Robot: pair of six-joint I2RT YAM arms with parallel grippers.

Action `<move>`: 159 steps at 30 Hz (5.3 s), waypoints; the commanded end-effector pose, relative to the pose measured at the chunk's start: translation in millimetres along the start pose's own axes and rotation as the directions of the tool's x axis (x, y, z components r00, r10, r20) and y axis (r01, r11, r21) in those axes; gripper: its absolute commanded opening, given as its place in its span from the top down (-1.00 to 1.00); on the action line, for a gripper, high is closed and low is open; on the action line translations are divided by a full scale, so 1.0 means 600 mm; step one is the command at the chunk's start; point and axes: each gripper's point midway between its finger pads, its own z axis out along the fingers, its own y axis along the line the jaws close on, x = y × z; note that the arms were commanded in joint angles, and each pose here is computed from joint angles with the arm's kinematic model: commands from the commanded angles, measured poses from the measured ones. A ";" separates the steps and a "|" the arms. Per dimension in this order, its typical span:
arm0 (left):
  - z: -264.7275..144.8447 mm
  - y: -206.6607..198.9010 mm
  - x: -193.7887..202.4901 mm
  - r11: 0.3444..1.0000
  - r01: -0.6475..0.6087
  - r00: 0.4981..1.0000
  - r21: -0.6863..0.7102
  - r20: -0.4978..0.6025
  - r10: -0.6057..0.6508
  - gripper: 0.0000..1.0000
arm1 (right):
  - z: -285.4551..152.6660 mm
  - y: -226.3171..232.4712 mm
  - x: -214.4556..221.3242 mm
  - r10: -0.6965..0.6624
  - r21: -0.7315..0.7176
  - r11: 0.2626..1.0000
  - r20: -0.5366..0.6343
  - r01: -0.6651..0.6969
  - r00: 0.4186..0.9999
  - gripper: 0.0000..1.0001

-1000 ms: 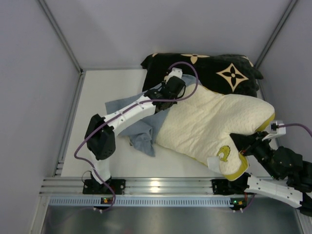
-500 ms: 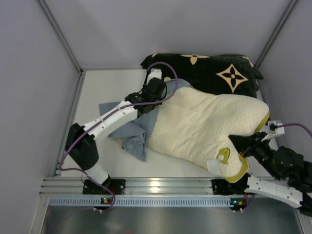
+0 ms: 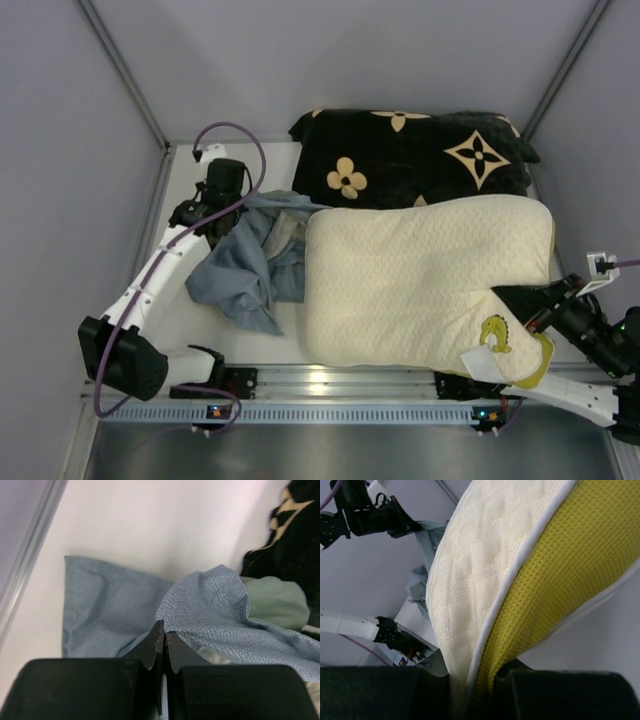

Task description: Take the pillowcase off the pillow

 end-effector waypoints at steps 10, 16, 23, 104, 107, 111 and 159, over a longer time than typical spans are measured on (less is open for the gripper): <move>-0.069 0.188 -0.012 0.966 0.087 0.996 -0.243 0.044 -0.078 1.00 | 0.039 0.008 -0.025 0.018 0.096 0.995 0.058 -0.024 0.998 1.00; -0.121 0.223 -0.034 0.952 0.139 0.987 -0.274 0.122 -0.109 1.00 | 0.043 0.009 -0.016 0.020 0.091 0.996 0.047 -0.024 0.999 1.00; -0.138 0.251 -0.072 0.917 0.125 0.986 -0.380 0.149 -0.073 1.00 | 0.068 0.024 0.028 0.019 0.062 0.998 -0.021 -0.017 1.000 1.00; -0.187 -0.104 0.134 0.865 0.138 0.974 0.483 -0.225 -0.030 -0.81 | 0.431 0.011 0.433 0.044 0.159 0.987 -0.399 0.022 0.916 0.82; -0.190 -0.115 0.145 0.866 0.123 0.974 0.485 -0.224 -0.013 -0.82 | 0.413 -0.057 0.414 0.031 0.282 0.956 -0.370 0.080 0.928 0.63; -0.191 -0.124 0.162 0.862 0.118 0.972 0.493 -0.234 0.000 -0.83 | 0.390 -0.120 0.404 0.031 0.358 0.927 -0.373 0.113 0.927 0.56; -0.379 -0.209 0.207 0.272 0.347 0.934 0.898 -0.358 -0.012 -0.93 | 0.204 -0.104 0.210 0.051 0.277 0.960 -0.083 -0.026 0.995 -0.99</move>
